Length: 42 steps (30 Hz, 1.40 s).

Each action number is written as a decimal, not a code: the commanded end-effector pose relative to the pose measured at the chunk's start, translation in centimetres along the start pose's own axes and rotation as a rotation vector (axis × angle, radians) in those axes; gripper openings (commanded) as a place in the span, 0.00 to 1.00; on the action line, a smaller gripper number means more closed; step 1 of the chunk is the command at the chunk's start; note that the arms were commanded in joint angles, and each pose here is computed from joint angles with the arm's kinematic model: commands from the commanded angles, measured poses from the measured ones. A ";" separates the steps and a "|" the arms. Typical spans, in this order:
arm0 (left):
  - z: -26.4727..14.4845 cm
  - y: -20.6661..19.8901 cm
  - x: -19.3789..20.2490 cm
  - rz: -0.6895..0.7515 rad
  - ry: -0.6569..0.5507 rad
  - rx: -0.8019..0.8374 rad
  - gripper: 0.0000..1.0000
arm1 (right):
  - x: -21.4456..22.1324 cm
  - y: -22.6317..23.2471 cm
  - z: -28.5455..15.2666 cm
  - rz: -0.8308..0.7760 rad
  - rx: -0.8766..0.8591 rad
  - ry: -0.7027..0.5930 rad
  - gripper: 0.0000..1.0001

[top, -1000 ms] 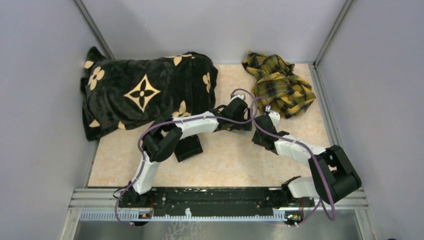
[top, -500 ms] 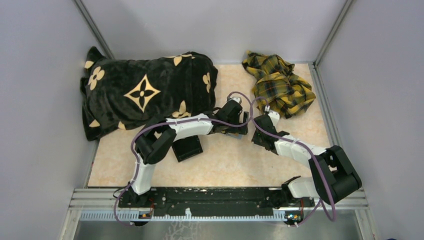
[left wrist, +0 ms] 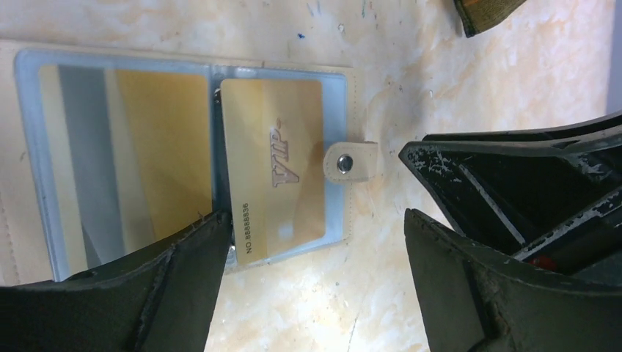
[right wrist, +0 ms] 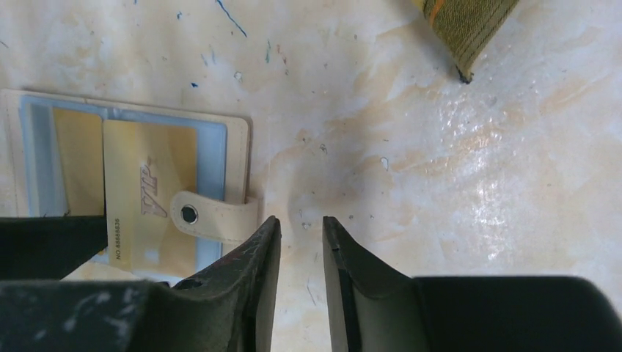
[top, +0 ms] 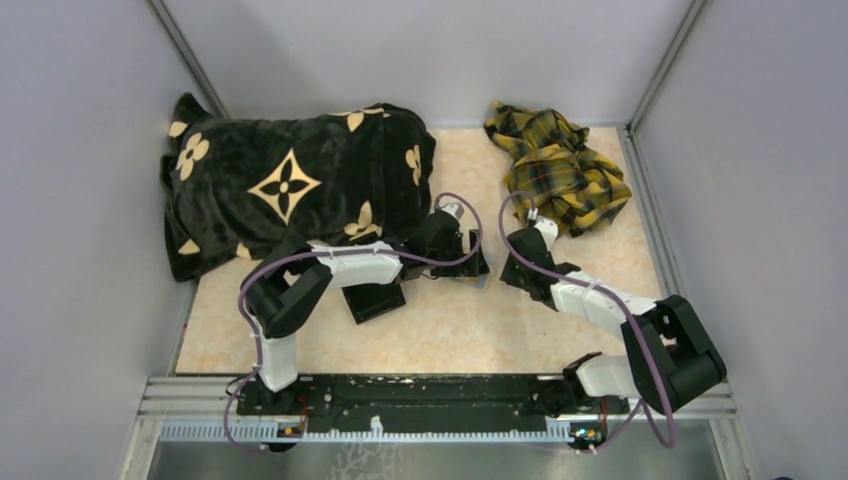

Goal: Put the credit cards into the card holder
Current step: Insert the credit card into the card holder.

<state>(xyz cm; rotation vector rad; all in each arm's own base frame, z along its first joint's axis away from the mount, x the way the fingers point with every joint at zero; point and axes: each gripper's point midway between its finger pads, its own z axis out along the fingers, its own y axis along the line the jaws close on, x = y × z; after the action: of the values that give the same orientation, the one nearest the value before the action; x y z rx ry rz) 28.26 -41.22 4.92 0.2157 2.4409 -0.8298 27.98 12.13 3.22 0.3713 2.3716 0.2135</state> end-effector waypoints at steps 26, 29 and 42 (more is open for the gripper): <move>-3.6 2.4 -4.9 0.002 -0.253 0.016 0.78 | -3.7 4.6 -1.5 -0.043 -0.110 -0.115 0.18; -3.4 3.3 -5.2 0.054 -0.261 -0.036 0.64 | -3.6 4.7 -1.4 -0.044 -0.111 -0.113 0.10; -1.6 4.0 -5.3 0.174 -0.204 -0.092 0.00 | -3.3 4.5 -0.6 -0.051 -0.084 -0.101 0.00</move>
<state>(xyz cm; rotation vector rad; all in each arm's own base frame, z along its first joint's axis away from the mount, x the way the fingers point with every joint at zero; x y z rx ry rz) 32.76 -36.98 7.63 0.2283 2.2079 -0.6818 28.72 14.23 4.45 0.2683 2.3465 0.2341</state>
